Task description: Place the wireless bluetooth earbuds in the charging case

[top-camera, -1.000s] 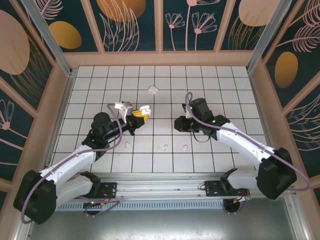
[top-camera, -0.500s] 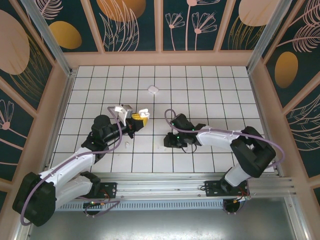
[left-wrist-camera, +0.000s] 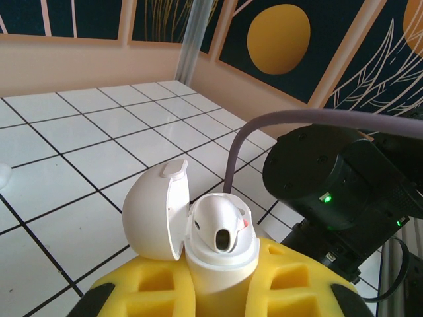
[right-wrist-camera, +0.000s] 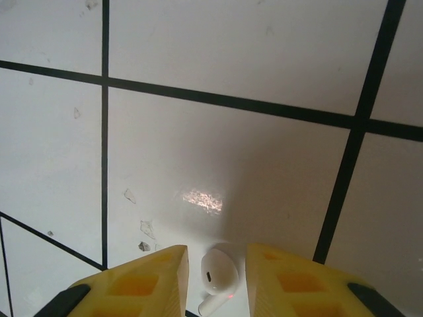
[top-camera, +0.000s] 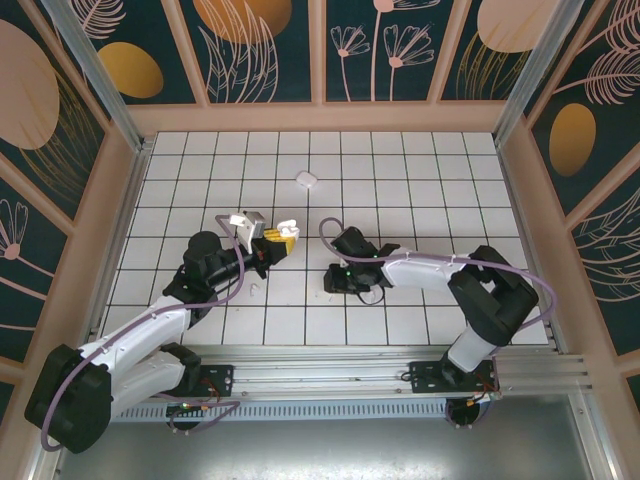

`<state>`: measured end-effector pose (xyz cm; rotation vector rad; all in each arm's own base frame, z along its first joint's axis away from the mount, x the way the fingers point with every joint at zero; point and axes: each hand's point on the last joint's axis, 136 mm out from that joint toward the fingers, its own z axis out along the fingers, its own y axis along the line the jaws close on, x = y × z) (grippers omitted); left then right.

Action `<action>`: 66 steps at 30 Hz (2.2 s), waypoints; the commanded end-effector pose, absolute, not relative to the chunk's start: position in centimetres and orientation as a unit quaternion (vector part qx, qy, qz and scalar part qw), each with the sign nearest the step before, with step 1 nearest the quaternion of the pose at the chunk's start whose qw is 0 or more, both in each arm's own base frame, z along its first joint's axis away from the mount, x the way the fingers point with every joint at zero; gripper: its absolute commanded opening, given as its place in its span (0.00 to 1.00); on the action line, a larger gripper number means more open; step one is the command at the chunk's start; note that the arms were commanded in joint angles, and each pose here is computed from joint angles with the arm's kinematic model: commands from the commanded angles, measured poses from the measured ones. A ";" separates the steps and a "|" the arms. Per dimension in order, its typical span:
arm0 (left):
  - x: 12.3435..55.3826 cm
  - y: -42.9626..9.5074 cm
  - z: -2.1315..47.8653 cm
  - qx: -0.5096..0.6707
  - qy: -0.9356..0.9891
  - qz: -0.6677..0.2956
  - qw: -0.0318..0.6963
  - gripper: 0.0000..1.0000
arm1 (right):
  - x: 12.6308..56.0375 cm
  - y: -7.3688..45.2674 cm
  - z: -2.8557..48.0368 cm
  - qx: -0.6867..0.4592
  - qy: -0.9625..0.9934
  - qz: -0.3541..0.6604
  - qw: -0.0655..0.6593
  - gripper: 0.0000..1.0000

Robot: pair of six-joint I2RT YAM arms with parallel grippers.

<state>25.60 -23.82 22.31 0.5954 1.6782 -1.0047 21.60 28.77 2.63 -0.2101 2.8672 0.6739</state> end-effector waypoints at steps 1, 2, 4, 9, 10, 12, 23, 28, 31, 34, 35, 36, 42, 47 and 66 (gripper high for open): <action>25.7 -23.6 22.8 0.252 0.693 -0.415 0.533 0.00 | 21.5 28.5 2.3 -0.072 0.973 0.197 0.090 0.30; 25.7 -23.6 22.9 0.253 0.693 -0.415 0.533 0.00 | 21.5 28.5 2.3 -0.072 0.974 0.195 0.091 0.30; 25.7 -23.6 22.8 0.252 0.693 -0.415 0.533 0.00 | 21.5 28.4 2.2 -0.074 0.975 0.186 0.091 0.30; 25.7 -23.6 22.8 0.252 0.694 -0.415 0.531 0.00 | 21.1 28.6 1.9 -0.088 0.979 0.164 0.085 0.30; 25.7 -23.6 22.7 0.252 0.694 -0.416 0.530 0.00 | 21.0 28.6 1.8 -0.092 0.979 0.159 0.084 0.30; 25.7 -23.6 22.7 0.251 0.695 -0.415 0.531 0.00 | 20.8 28.6 1.7 -0.098 0.981 0.144 0.082 0.30; 25.7 -23.5 22.8 0.251 0.695 -0.412 0.534 0.00 | 20.4 28.4 1.0 -0.119 0.987 0.081 0.073 0.28; 25.7 -23.5 22.8 0.251 0.696 -0.411 0.533 0.00 | 20.7 28.6 1.7 -0.119 0.986 0.083 0.081 0.22; 25.7 -23.5 22.9 0.251 0.695 -0.410 0.535 0.00 | 20.9 28.8 2.2 -0.121 0.985 0.088 0.088 0.20; 25.8 -23.4 22.9 0.252 0.695 -0.408 0.535 0.00 | 21.1 28.9 2.8 -0.122 0.984 0.090 0.090 0.19; 25.8 -23.4 22.8 0.252 0.696 -0.407 0.536 0.00 | 21.5 28.7 3.1 -0.120 0.985 0.081 0.098 0.19; 25.8 -23.4 22.8 0.253 0.696 -0.405 0.536 0.00 | 21.7 28.6 3.4 -0.118 0.985 0.076 0.103 0.19; 26.0 -23.4 22.8 0.256 0.696 -0.399 0.540 0.00 | 23.4 27.8 5.8 -0.103 0.984 0.060 0.132 0.17; 26.1 -23.5 22.4 0.260 0.697 -0.398 0.537 0.00 | 24.8 26.8 8.2 -0.085 0.982 0.051 0.161 0.17; 26.0 -26.6 23.5 0.317 0.666 -0.452 0.501 0.00 | 28.7 27.6 25.8 -0.113 0.888 0.184 0.405 0.13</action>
